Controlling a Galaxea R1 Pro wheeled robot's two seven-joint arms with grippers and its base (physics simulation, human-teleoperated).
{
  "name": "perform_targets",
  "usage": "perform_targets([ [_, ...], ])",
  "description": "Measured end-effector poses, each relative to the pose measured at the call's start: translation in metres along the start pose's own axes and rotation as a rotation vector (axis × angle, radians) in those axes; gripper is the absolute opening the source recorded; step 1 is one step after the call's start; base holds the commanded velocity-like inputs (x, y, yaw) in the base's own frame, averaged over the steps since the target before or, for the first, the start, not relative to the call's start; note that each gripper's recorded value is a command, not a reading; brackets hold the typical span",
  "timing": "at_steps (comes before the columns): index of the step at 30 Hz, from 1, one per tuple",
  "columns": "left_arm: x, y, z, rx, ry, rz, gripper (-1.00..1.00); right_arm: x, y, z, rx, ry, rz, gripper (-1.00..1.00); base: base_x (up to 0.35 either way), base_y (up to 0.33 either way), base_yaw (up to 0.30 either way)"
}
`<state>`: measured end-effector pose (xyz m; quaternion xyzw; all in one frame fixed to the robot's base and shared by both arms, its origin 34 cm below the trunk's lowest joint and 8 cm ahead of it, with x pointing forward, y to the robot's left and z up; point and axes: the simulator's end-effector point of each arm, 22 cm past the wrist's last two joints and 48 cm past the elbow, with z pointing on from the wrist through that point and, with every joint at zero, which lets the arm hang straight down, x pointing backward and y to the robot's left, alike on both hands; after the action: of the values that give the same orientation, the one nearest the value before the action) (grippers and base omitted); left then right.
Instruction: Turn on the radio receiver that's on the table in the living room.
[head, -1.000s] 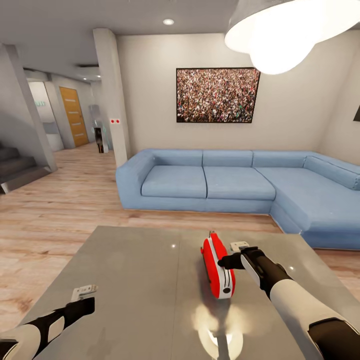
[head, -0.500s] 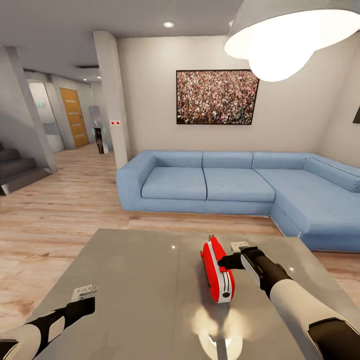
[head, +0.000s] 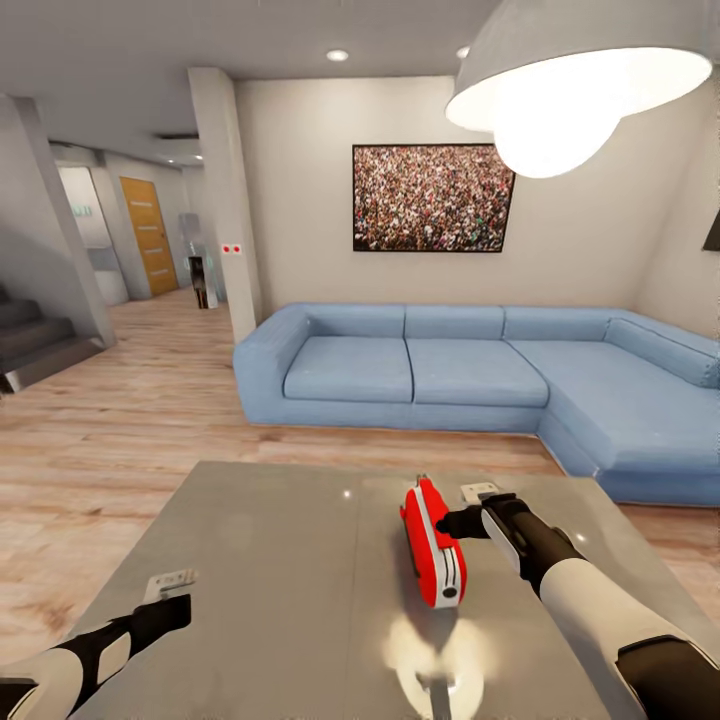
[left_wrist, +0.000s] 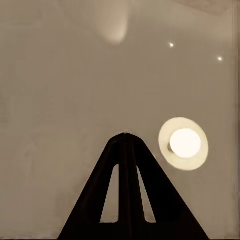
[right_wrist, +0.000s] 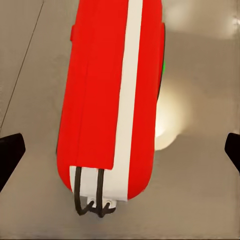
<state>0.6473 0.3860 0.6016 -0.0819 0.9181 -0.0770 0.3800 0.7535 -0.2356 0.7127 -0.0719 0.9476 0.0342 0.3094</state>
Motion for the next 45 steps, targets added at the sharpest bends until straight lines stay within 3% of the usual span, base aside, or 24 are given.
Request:
perform_targets([
  [24, -0.030, -0.004, -0.028, -0.007, 0.000, 0.001, -1.00, -0.026, 0.000, -0.032, 0.001, 0.001, 0.001, 1.00, -0.328, 0.000, 0.000],
  [32, -0.039, -0.006, -0.037, -0.010, 0.001, 0.002, -1.00, -0.032, 0.000, -0.042, 0.002, 0.004, 0.001, 1.00, -0.071, 0.000, 0.000],
  [34, -0.041, -0.007, -0.039, -0.010, 0.002, 0.003, -1.00, -0.015, -0.003, -0.037, 0.009, 0.036, 0.007, 1.00, -0.004, 0.000, 0.000],
  [37, -0.042, -0.006, -0.043, -0.013, 0.006, 0.003, -1.00, -0.003, -0.008, -0.031, 0.017, 0.024, 0.010, 1.00, -0.001, 0.000, 0.000],
  [40, -0.031, 0.002, -0.049, -0.039, 0.026, 0.002, -1.00, 0.014, -0.015, -0.026, 0.030, 0.022, 0.008, 1.00, 0.000, 0.000, 0.000],
  [45, 0.016, 0.034, -0.067, -0.156, 0.095, 0.003, -1.00, 0.047, -0.024, -0.023, 0.048, 0.046, 0.014, 1.00, 0.000, 0.000, 0.000],
])
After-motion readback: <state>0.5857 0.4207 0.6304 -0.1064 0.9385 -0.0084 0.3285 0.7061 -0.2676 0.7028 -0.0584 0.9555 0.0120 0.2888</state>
